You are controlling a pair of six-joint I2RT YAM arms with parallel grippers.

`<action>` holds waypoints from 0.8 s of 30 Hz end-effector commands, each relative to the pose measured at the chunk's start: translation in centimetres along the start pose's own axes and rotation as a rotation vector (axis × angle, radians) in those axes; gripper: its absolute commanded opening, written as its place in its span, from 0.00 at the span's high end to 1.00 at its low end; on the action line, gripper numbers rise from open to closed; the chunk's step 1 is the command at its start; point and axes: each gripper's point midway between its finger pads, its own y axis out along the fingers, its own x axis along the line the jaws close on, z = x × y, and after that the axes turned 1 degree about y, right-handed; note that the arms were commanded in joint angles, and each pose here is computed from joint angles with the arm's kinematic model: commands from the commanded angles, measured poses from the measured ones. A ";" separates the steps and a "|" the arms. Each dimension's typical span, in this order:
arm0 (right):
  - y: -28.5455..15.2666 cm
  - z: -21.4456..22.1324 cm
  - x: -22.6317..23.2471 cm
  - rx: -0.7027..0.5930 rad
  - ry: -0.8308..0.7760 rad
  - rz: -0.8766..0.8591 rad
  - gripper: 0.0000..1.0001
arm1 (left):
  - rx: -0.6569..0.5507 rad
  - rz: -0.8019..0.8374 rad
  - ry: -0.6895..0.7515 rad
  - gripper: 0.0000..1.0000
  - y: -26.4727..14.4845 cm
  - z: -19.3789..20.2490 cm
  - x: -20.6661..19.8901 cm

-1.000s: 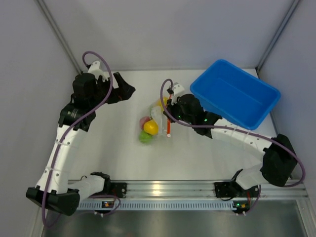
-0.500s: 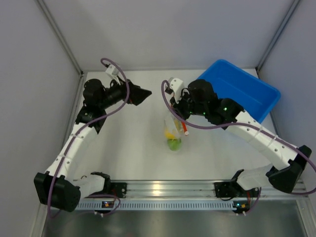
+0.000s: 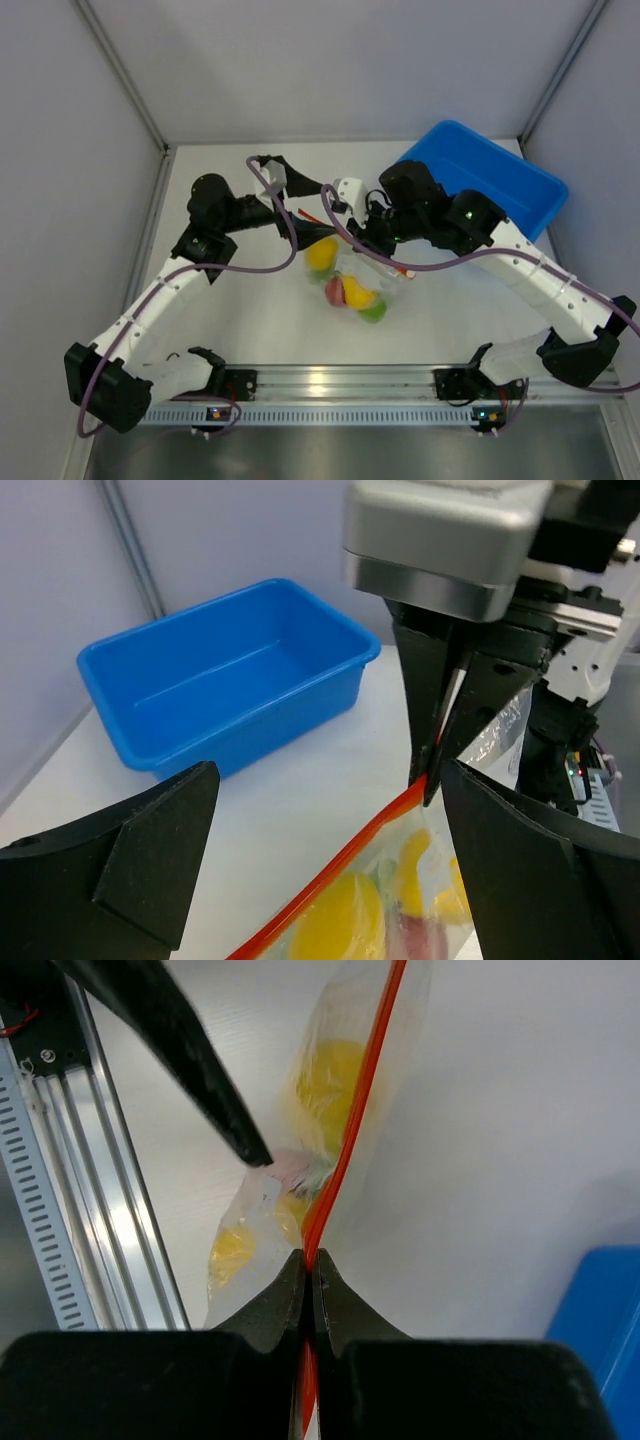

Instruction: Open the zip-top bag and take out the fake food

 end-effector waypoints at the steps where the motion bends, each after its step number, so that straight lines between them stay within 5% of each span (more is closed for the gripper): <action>1: -1.5 -2.5 1.3 -0.048 -0.070 -0.036 1.00 | -0.049 0.116 0.226 0.02 0.2 -1.2 -1.9; 5: -1.4 -2.8 1.9 -0.044 -0.088 -0.047 1.00 | -0.006 0.334 0.143 0.02 0.6 0.7 -4.2; 16: -1.3 -2.8 1.8 -0.021 -0.118 -0.028 1.00 | 0.068 0.496 -0.050 0.02 1.7 4.0 -5.7; 24: -1.9 -3.3 0.7 -0.045 -0.124 0.040 1.00 | 0.094 0.513 -0.120 0.23 1.8 5.1 -5.8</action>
